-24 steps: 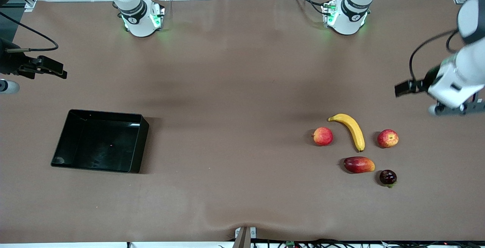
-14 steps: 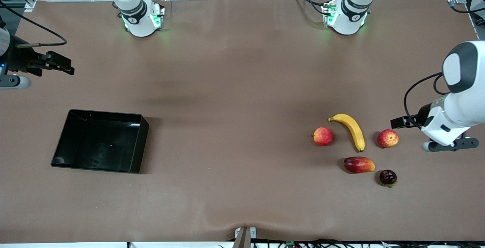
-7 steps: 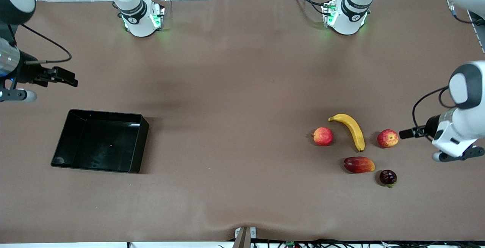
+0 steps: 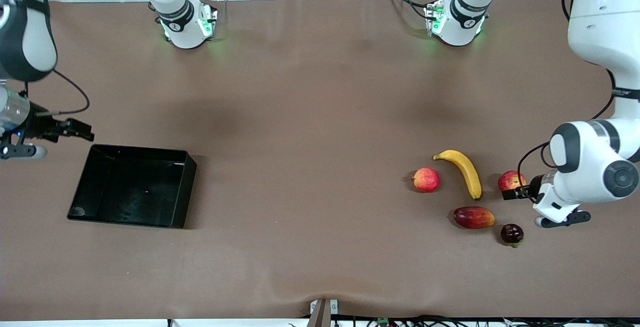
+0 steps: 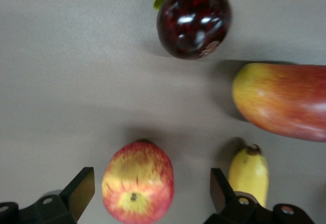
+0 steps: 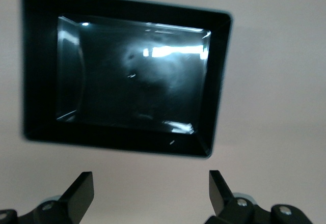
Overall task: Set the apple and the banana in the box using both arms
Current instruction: 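Grasp the red apple with the left gripper while the right gripper grips the tray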
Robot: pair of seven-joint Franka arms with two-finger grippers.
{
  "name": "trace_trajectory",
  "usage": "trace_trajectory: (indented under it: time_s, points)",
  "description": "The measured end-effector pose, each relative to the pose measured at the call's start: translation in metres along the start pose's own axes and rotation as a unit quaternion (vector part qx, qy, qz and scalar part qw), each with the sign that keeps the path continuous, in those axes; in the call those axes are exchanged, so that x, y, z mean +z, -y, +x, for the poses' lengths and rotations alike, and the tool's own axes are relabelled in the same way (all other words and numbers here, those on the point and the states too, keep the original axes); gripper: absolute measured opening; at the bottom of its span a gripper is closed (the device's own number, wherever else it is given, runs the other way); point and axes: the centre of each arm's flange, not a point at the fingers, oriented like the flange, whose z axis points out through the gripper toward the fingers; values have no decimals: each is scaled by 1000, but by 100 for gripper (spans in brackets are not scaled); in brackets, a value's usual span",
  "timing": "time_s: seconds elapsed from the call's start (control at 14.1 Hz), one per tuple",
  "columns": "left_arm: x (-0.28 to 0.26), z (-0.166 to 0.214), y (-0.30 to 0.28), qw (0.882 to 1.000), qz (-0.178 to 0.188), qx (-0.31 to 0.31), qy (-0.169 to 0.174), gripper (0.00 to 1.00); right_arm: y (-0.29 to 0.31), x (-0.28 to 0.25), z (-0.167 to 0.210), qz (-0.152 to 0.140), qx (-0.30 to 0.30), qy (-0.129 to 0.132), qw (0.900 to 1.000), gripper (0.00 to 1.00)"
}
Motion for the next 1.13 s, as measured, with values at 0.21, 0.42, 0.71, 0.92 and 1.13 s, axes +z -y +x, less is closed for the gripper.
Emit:
trace_trajectory:
  time_s: [0.21, 0.42, 0.71, 0.92, 1.13]
  points:
    - [20, -6, 0, 1000, 7, 6, 5, 100, -21, 47, 12, 0, 10, 10, 1000, 100]
    - [33, -13, 1, 1000, 11, 10, 18, 100, -42, 85, 23, 1, 12, 1, 1000, 100]
    - [45, -20, 15, 999, 16, 29, 32, 97, -59, 118, 36, 0, 11, -9, 1000, 100]
    - [42, -20, 24, 999, 14, 35, 30, 75, -79, 141, 42, 3, 9, -4, 1000, 100]
    - [17, -23, -1, 998, 6, 53, 36, 75, -88, 169, 41, 8, 13, 6, 1000, 100]
